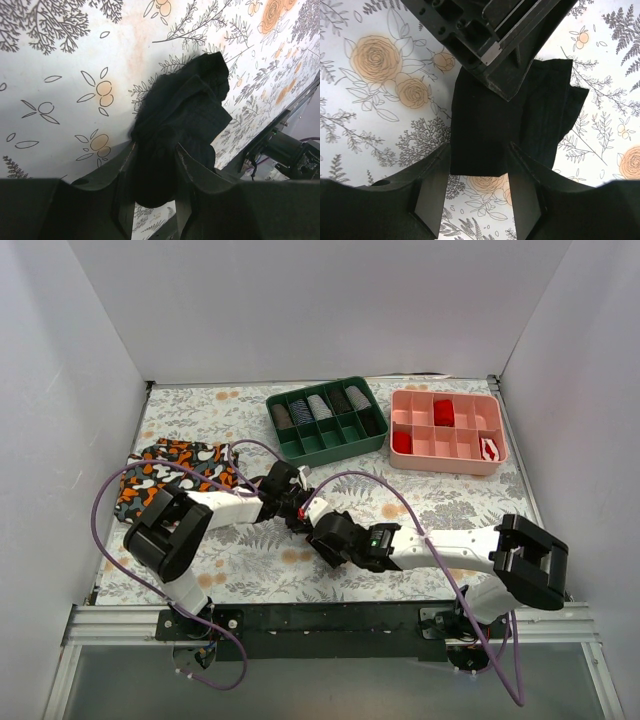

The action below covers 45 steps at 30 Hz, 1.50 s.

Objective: Roll the underwear
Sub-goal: Roll the underwear to the center of the board.

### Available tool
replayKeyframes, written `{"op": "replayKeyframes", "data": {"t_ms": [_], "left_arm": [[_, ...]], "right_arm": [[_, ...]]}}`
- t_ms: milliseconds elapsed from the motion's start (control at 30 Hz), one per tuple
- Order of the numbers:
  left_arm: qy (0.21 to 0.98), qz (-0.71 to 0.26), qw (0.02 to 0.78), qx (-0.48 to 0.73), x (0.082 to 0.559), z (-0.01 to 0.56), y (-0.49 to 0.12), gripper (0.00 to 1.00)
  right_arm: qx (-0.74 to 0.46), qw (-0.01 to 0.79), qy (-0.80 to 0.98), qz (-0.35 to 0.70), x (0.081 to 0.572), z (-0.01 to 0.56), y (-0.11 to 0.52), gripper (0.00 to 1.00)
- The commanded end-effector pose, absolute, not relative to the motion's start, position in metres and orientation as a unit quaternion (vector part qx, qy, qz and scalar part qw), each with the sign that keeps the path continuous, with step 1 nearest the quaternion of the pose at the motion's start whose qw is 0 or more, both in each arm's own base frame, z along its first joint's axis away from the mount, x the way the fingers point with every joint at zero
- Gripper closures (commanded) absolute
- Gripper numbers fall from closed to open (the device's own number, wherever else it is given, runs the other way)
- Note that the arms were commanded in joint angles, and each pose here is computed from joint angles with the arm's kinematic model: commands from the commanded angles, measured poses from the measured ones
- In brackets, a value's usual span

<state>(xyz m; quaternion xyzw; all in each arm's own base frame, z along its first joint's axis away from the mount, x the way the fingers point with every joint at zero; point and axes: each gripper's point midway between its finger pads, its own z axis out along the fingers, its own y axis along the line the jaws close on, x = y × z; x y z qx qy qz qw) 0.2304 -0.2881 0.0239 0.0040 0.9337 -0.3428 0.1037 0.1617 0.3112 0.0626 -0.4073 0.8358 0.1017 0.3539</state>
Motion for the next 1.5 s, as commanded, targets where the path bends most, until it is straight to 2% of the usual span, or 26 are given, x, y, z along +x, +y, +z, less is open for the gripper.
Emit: {"op": "replayKeyframes", "data": {"t_ms": [0, 300, 500, 667, 933, 1033, 1233, 1267, 1367, 1467], "left_arm": [[0.977, -0.213, -0.007, -0.002, 0.172, -0.038, -0.235, 0.79], [0.976, -0.217, -0.013, 0.002, 0.173, -0.039, -0.239, 0.78], [0.974, -0.225, -0.013, 0.005, 0.175, -0.035, -0.243, 0.78], [0.973, -0.229, -0.018, 0.006, 0.174, -0.034, -0.244, 0.78], [0.973, -0.230, -0.027, 0.011, 0.169, -0.038, -0.242, 0.78], [0.972, -0.232, -0.028, 0.011, 0.169, -0.038, -0.243, 0.78], [0.974, -0.226, -0.020, 0.008, 0.173, -0.037, -0.242, 0.76], [0.974, -0.226, -0.016, 0.008, 0.175, -0.035, -0.243, 0.74], [0.975, -0.222, 0.002, 0.004, 0.183, -0.029, -0.241, 0.68], [0.975, -0.219, 0.025, -0.010, 0.196, -0.020, -0.239, 0.53]], "right_arm": [[-0.411, 0.379, 0.825, 0.080, 0.170, 0.072, 0.318, 0.44], [-0.415, 0.371, 0.826, 0.091, 0.157, 0.063, 0.326, 0.38], [-0.409, 0.359, 0.837, 0.047, 0.160, 0.038, 0.310, 0.36], [-0.396, 0.362, 0.844, -0.006, 0.169, 0.025, 0.292, 0.36], [-0.404, 0.338, 0.849, -0.035, 0.164, 0.001, 0.275, 0.40], [-0.418, 0.317, 0.851, -0.016, 0.154, -0.009, 0.277, 0.46], [-0.426, 0.272, 0.863, 0.023, 0.131, -0.025, 0.277, 0.70], [-0.426, 0.269, 0.863, 0.031, 0.129, -0.025, 0.279, 0.75], [-0.418, 0.258, 0.869, 0.061, 0.119, -0.024, 0.281, 0.81], [-0.395, 0.247, 0.880, 0.092, 0.112, -0.021, 0.281, 0.82]]}}
